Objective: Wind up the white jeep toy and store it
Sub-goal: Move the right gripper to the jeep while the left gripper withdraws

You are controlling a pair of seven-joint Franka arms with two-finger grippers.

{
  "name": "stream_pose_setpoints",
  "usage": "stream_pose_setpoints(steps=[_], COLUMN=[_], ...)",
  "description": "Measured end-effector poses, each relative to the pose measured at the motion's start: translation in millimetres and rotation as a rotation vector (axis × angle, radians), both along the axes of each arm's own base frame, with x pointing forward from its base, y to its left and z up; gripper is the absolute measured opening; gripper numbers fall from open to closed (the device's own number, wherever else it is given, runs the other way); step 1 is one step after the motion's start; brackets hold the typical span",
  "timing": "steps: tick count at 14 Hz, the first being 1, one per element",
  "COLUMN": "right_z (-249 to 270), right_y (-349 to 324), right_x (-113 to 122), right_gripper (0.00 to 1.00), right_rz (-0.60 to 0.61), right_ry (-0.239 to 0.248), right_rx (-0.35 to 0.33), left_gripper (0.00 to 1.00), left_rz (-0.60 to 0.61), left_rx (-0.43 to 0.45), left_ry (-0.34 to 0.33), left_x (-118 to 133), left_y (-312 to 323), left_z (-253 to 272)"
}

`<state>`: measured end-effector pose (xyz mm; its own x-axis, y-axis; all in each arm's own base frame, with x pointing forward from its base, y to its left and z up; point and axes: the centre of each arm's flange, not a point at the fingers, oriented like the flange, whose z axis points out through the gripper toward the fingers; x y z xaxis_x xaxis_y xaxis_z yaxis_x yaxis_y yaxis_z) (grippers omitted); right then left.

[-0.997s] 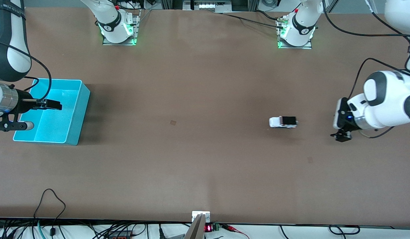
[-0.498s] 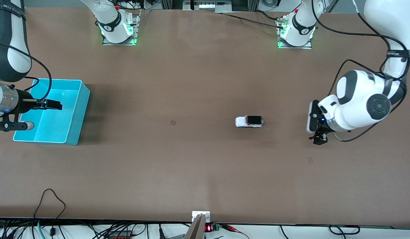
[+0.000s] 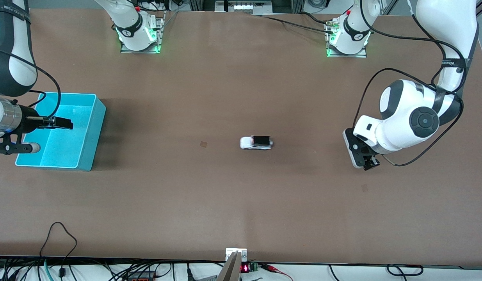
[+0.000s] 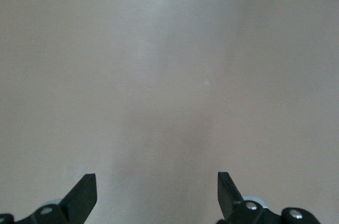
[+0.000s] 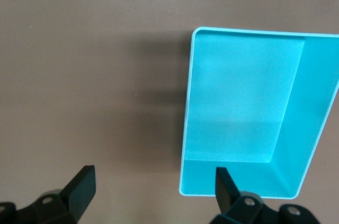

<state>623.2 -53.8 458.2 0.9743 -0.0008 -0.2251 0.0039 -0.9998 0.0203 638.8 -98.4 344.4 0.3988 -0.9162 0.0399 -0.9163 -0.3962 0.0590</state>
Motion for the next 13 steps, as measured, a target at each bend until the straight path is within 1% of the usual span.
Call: stream_pose_setpoints(steps=[2,4,6,8,10,12,13], right_z=[-1,-9,-21,-32,-44,-61,-73], right_y=[0,3,4,5,7,12,20], right_x=[0,-4,-9,-15,-25,-37,-46], right_gripper=[1.0,1.0,1.0,1.0,1.0,1.0,1.0], right_rz=[0.001,0.005,0.012,0.045,0.12,0.231,0.315], right_ry=[0.003,0.024,0.05,0.061,0.05,0.004,-0.022], right_rx=[0.003,0.034,0.044,0.055,0.075,0.095,0.109], left_gripper=[1.0,1.0,1.0,1.0,1.0,1.0,1.0], left_rz=[0.148,0.313,0.476,0.64,0.802,0.935,0.981], left_rx=[0.013,0.024,0.026,0.022,0.029,0.038,0.043], left_ry=[-0.038,-0.058,-0.072,-0.086,-0.085,-0.083,-0.079], left_x=[12,18,19,17,12,7,4], left_y=[9,24,34,38,49,64,68], left_z=[20,34,46,64,85,111,125])
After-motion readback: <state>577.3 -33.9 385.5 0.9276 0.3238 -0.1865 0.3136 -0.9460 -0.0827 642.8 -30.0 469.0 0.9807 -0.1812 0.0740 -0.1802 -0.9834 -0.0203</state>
